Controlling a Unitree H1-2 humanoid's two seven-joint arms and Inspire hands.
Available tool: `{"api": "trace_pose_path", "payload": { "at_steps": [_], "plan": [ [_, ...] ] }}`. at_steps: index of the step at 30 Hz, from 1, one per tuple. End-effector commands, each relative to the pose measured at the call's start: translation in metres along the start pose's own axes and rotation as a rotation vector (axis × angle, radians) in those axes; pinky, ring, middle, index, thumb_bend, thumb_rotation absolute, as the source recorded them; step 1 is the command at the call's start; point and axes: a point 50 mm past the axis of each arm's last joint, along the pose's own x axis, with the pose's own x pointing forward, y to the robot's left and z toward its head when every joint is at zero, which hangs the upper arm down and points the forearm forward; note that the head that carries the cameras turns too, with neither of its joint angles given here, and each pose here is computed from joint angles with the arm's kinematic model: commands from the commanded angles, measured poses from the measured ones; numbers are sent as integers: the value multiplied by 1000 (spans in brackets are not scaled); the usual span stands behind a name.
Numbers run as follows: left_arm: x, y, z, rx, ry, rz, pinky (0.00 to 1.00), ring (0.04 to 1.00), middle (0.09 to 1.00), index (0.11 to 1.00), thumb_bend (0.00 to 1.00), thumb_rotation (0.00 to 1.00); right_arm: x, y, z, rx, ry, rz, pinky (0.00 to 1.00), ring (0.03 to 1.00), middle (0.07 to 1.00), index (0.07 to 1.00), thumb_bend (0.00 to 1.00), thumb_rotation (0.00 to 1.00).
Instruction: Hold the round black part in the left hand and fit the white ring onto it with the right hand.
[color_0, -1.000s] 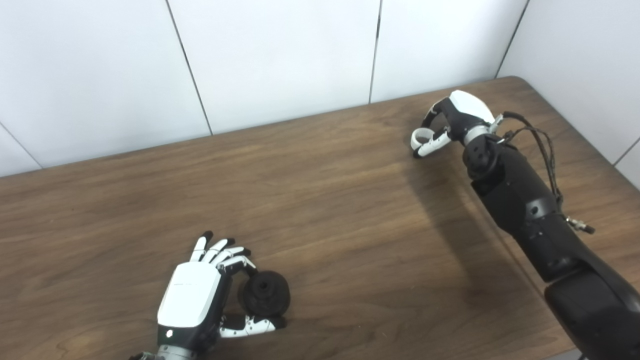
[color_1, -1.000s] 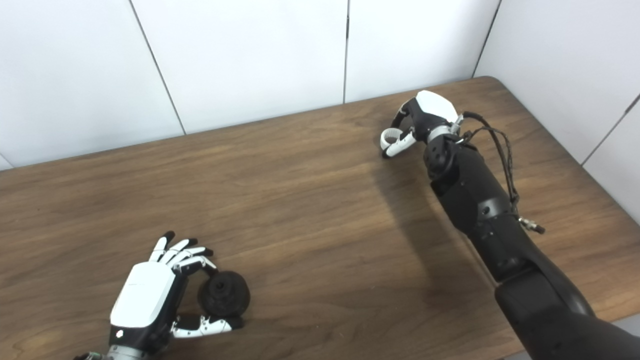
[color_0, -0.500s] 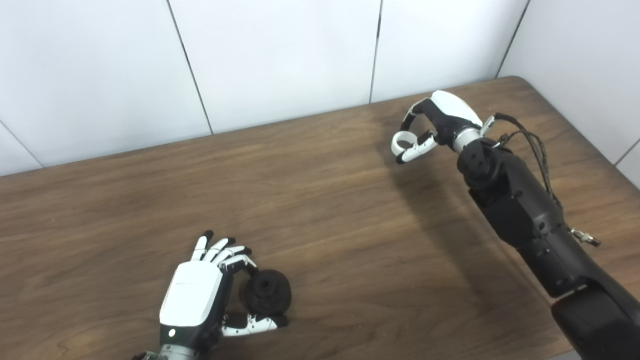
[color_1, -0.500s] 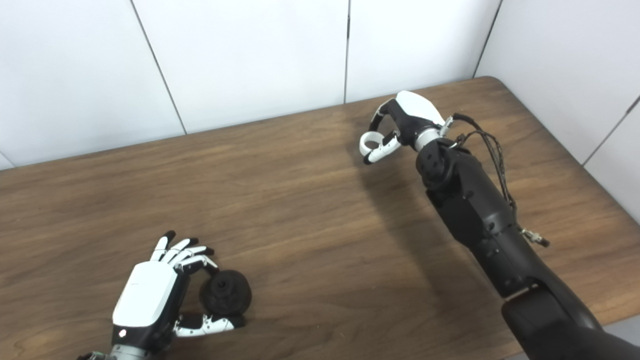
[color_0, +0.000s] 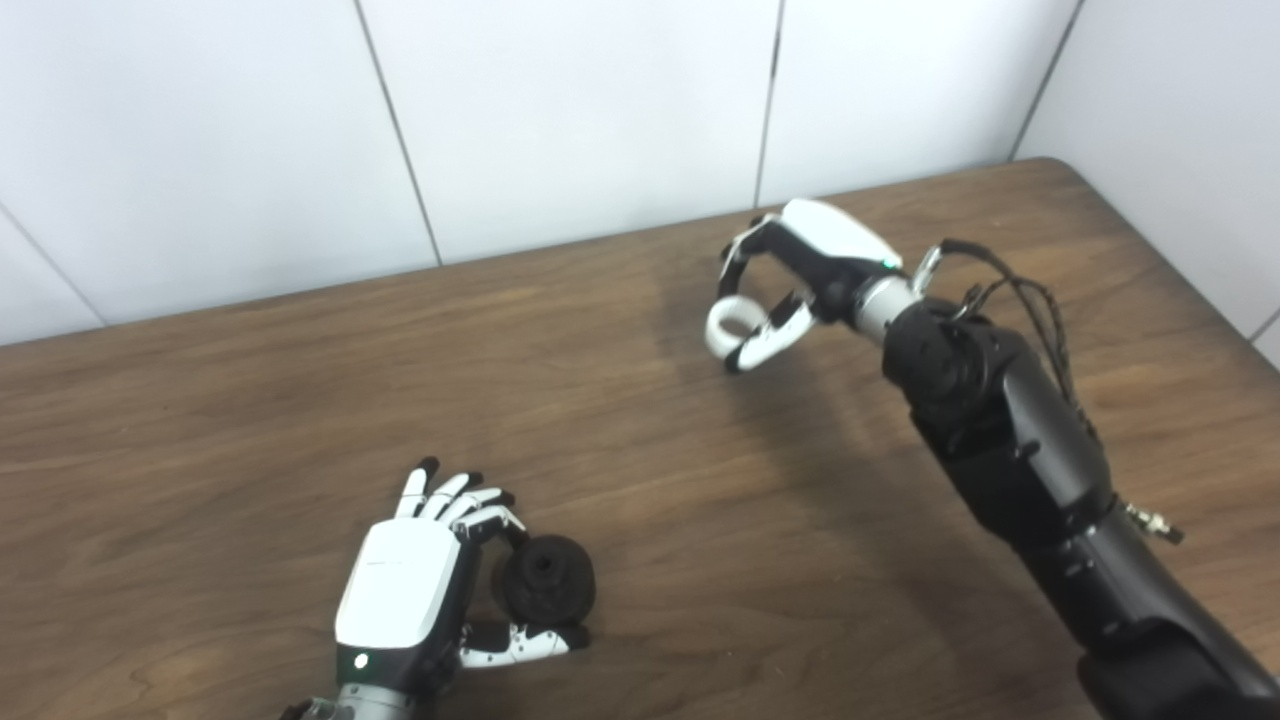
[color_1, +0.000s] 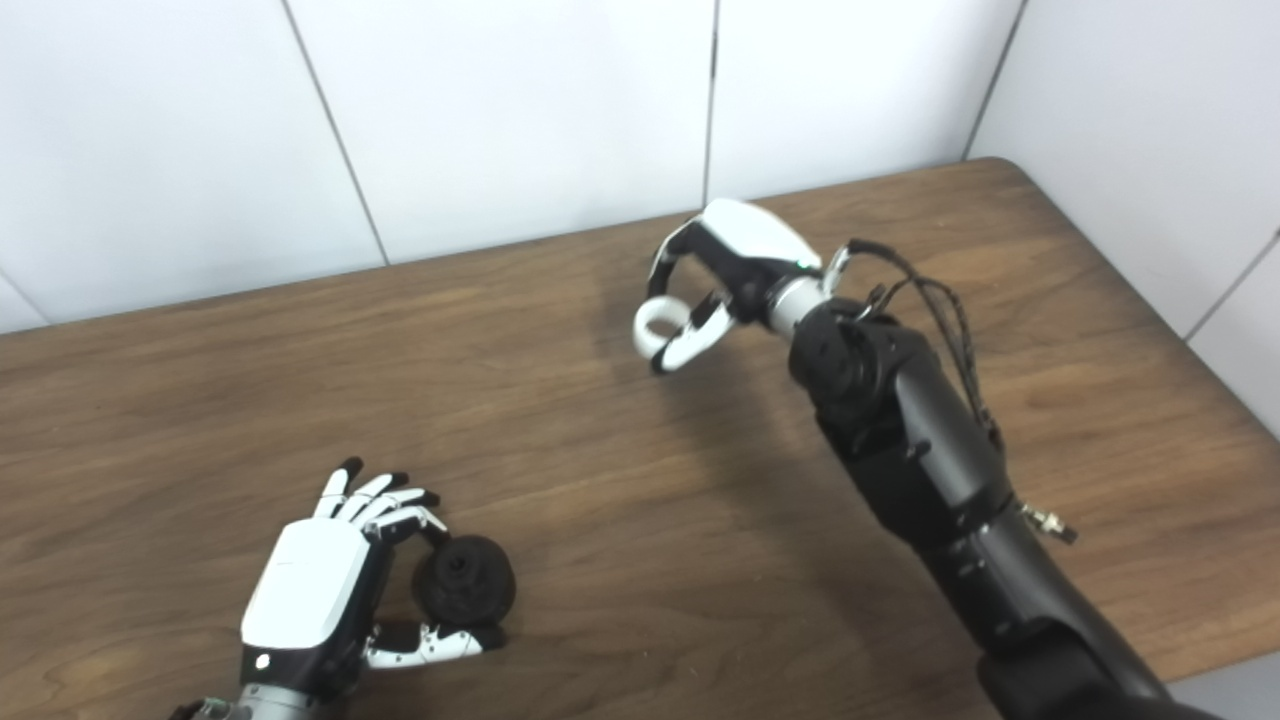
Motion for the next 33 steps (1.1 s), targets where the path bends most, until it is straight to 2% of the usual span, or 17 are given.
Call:
{"api": "trace_pose_path", "payload": {
  "at_steps": [1,7,17,24,33],
  "plan": [
    [-1,-5,4,27,3,-31,1000,876,770,484,525,57,-5,-20,18,-25,-57,-63,1000,958,816,484,523,131],
    [2,-8,12,24,4,-31,1000,878,771,484,525,57,-19,-11,44,-31,-143,3,1000,976,837,484,523,130],
    [7,-11,24,16,10,-30,1000,884,775,485,525,57,-37,-6,70,-40,-264,65,1000,976,830,483,524,132],
    [8,-10,30,18,18,-33,1000,894,780,485,525,58,-45,-1,84,-66,-329,102,1000,958,818,482,524,133],
    [10,-10,31,14,18,-28,1000,893,776,485,525,57,-60,14,99,-52,-365,165,1000,965,834,483,523,132]
  ]
}}
